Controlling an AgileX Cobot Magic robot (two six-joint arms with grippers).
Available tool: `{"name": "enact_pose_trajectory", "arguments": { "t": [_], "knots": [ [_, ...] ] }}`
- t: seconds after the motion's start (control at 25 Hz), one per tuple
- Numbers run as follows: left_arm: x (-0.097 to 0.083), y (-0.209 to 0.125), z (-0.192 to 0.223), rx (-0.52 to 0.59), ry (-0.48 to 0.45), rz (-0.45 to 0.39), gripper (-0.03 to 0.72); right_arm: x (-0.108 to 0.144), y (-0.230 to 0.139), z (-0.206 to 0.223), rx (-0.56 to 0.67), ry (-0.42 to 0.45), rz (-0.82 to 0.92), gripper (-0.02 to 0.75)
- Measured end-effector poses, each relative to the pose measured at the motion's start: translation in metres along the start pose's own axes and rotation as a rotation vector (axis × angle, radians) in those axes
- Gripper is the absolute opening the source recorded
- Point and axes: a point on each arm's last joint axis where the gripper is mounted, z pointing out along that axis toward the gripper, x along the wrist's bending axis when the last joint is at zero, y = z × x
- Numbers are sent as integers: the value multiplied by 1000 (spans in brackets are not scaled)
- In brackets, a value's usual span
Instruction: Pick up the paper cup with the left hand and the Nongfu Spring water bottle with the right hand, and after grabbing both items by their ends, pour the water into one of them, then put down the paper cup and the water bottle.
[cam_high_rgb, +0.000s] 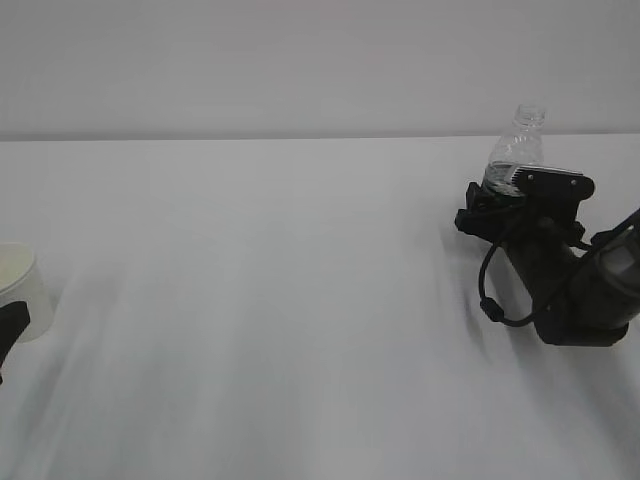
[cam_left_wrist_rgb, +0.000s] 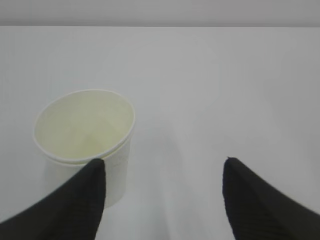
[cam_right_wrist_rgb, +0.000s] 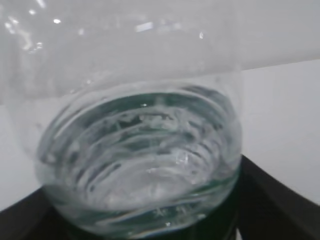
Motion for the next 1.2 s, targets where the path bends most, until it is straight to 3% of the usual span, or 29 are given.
{"name": "enact_pose_trajectory", "arguments": {
  "t": [0.6,1.2],
  "knots": [
    [0,0,0,0,0,0,518,0,0,0,0,-1,-7,450],
    [0,0,0,0,0,0,514,0,-1,0,4,-1,-99,375]
  ]
}}
